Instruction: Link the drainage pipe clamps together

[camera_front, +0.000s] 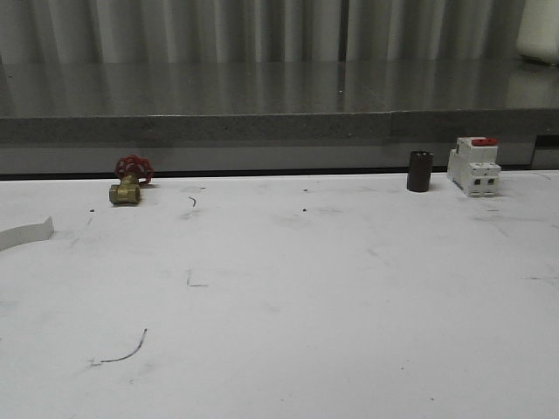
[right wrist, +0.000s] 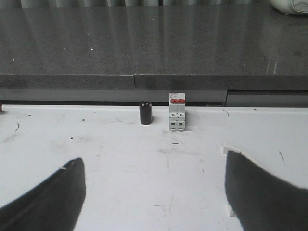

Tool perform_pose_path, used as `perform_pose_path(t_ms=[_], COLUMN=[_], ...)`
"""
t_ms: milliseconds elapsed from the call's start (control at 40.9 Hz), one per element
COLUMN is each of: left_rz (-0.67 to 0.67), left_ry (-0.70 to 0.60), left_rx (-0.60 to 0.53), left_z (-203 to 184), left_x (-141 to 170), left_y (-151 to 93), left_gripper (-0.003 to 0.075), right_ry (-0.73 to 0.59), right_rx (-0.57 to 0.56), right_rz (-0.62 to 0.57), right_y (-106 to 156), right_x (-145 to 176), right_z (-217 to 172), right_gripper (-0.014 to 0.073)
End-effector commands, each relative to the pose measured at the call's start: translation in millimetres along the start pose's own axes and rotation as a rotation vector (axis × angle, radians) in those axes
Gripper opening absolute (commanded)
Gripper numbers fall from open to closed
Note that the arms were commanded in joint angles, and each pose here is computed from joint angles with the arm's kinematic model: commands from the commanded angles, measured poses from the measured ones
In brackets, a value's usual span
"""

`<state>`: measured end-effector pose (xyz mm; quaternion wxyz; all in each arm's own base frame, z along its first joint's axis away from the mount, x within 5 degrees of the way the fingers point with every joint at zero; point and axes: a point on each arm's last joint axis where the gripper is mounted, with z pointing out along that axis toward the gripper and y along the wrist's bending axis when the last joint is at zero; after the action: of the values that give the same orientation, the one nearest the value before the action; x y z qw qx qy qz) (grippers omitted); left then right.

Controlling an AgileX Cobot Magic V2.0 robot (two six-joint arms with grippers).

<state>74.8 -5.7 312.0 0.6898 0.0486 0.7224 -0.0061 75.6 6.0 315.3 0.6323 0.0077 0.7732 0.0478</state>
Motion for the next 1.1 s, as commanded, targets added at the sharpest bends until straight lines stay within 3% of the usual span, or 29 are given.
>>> perform_pose_path(t_ms=[0,244,538,709,831,1075], left_rz=[-0.013,-0.019,-0.077,-0.074,-0.083,-0.142], left_ry=[-0.107,-0.060,0.389,0.567,0.657,0.829], left_rx=[-0.006,-0.002,0.024,0.030,0.012,-0.041], left_z=[-1,6,84,135,168,217], left_x=[-18,-16,-33,-37,-28,11], left_y=[1,1,1,1,6,42], left_gripper=[0.0665,0.0598,0.0575,0.0575,0.0575,0.0550], right_ry=[-0.098,-0.098,-0.098,-0.098,-0.098,-0.098], right_rx=[0.011,0.011,0.011,0.011,0.011,0.011], right_rz=[-0.013,-0.013,-0.013,-0.013,-0.013,-0.013], right_y=[0,0,0,0,0,0], right_x=[-18,-18,-18,-18,-18,-18], right_z=[-2,-2,-2,-2,-2,-2], right_gripper=[0.0642,0.0642,0.0642,0.0642,0.0642,0.0642])
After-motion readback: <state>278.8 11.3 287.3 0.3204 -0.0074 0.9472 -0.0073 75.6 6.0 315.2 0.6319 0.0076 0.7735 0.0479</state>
